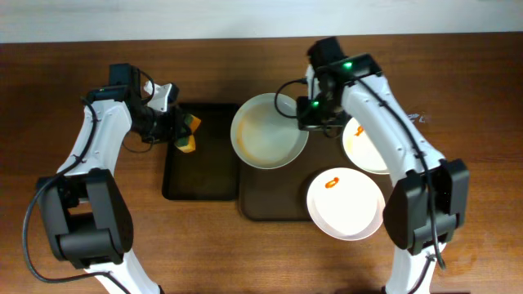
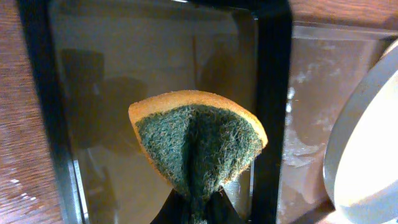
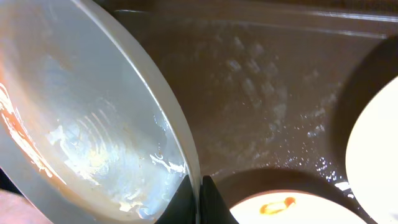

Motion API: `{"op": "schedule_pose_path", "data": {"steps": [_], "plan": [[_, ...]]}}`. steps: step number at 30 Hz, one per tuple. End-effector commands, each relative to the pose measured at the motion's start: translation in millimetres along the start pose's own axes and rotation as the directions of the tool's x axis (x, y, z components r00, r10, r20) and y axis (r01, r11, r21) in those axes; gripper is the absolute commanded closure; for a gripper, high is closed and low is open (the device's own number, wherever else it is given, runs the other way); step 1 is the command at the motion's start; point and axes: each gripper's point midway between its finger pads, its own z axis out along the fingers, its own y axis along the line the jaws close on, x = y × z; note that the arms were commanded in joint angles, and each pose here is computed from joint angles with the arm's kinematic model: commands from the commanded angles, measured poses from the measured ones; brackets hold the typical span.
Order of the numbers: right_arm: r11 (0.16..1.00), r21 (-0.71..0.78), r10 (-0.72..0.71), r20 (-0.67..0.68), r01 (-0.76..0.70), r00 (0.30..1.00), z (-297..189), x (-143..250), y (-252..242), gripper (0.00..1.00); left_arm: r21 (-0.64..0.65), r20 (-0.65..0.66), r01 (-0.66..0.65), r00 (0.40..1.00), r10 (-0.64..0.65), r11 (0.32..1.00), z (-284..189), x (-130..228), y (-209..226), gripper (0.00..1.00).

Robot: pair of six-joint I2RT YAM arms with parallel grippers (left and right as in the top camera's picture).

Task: Clean dirty plates on tray and stack at the side
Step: 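Carry the cleaned plate right and set it beside the tray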

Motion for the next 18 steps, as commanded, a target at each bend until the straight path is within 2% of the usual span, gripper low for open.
{"op": "schedule_pose_path", "data": {"steps": [1, 5, 9, 13, 18], "plan": [[0.990, 0.137, -0.038, 0.112, 0.022, 0.993, -19.7, -7.7, 10.8, 0.96, -0.041, 0.031, -0.039, 0.999, 0.040, 0.998, -10.3, -9.2, 0.8, 1.00], [0.986, 0.156, -0.087, 0.165, 0.061, 0.982, -18.0, -11.0, 35.9, 0.96, -0.041, 0.031, -0.039, 0.999, 0.040, 0.998, -10.2, -9.0, 0.8, 1.00], [0.963, 0.256, -0.152, 0.260, 0.084, 0.954, -21.4, -18.3, 55.5, 0.96, -0.040, 0.027, -0.045, 0.999, 0.046, 0.998, -8.9, -8.6, -1.7, 1.00], [0.912, 0.409, -0.206, 0.403, 0.026, 0.892, -37.5, -29.4, 67.5, 0.96, -0.076, 0.023, -0.046, 0.999, 0.048, 0.996, -8.6, -8.2, 3.3, 1.00], [0.862, 0.507, -0.280, 0.522, -0.028, 0.806, -59.0, -38.7, 84.3, 0.96, -0.080, 0.022, -0.046, 0.999, 0.047, 0.996, -8.6, -8.0, 4.0, 1.00]]}}
